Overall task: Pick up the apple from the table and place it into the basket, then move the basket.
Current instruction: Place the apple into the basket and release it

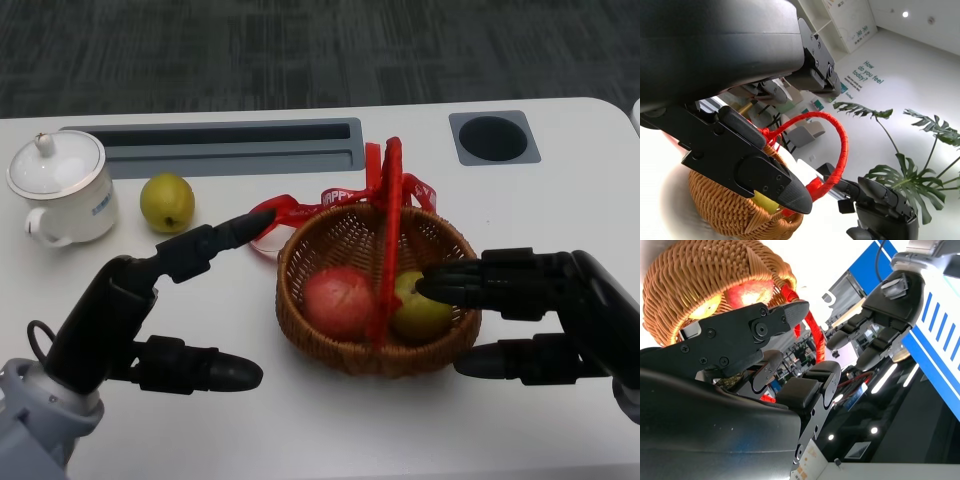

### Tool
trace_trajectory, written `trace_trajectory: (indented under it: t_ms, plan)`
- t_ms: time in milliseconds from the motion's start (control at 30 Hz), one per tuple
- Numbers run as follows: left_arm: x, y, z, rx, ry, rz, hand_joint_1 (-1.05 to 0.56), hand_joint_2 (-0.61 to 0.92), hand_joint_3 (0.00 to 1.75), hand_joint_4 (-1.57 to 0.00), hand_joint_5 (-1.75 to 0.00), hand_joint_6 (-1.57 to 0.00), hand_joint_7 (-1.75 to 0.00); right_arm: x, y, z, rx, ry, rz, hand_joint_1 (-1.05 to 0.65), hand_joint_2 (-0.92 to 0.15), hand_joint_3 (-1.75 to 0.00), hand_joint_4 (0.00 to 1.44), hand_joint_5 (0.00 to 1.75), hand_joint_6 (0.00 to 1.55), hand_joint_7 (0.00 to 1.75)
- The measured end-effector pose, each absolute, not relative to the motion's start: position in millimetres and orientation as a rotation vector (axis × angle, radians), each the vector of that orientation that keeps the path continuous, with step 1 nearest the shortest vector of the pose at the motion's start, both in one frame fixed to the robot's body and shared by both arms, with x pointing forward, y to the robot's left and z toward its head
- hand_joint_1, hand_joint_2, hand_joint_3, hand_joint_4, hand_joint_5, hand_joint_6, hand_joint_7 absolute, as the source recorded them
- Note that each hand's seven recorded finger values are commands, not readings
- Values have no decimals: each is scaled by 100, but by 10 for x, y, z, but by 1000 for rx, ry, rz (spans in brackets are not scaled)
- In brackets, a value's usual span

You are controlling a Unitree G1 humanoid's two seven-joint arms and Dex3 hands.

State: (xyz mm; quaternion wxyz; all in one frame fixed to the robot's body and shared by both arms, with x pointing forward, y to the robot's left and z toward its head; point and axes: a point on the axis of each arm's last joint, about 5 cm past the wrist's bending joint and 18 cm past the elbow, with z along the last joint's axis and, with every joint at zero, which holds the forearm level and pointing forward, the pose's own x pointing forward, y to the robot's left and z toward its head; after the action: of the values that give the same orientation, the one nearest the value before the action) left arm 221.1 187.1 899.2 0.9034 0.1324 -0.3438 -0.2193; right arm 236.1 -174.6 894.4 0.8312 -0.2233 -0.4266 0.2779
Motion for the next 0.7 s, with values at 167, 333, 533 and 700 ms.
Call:
trace_trajectory:
  t_ms: [167,333,533,700]
  plan:
    - [2157,1893,8949,272,-704,-443,-60,70,0,-78,-7,-72,-6,2470,-1748,8946,-529,-843,635,-49,-85,-1,71,0,65,0]
    - [2100,1909,8897,266,-682,-434,-60,70,0,-80,-6,-76,-5,2542,-1767,8850,-586,-702,680,-55,-90,-2,67,0,59,0]
    - [2043,1933,8863,261,-668,-407,-59,70,0,-83,-5,-77,-3,2534,-1773,8718,-658,-574,709,-56,-91,-1,71,1,63,2]
    - [2038,1940,8865,263,-670,-394,-59,70,0,-86,-4,-79,-3,2521,-1748,8658,-701,-544,715,-59,-92,-2,72,1,65,1]
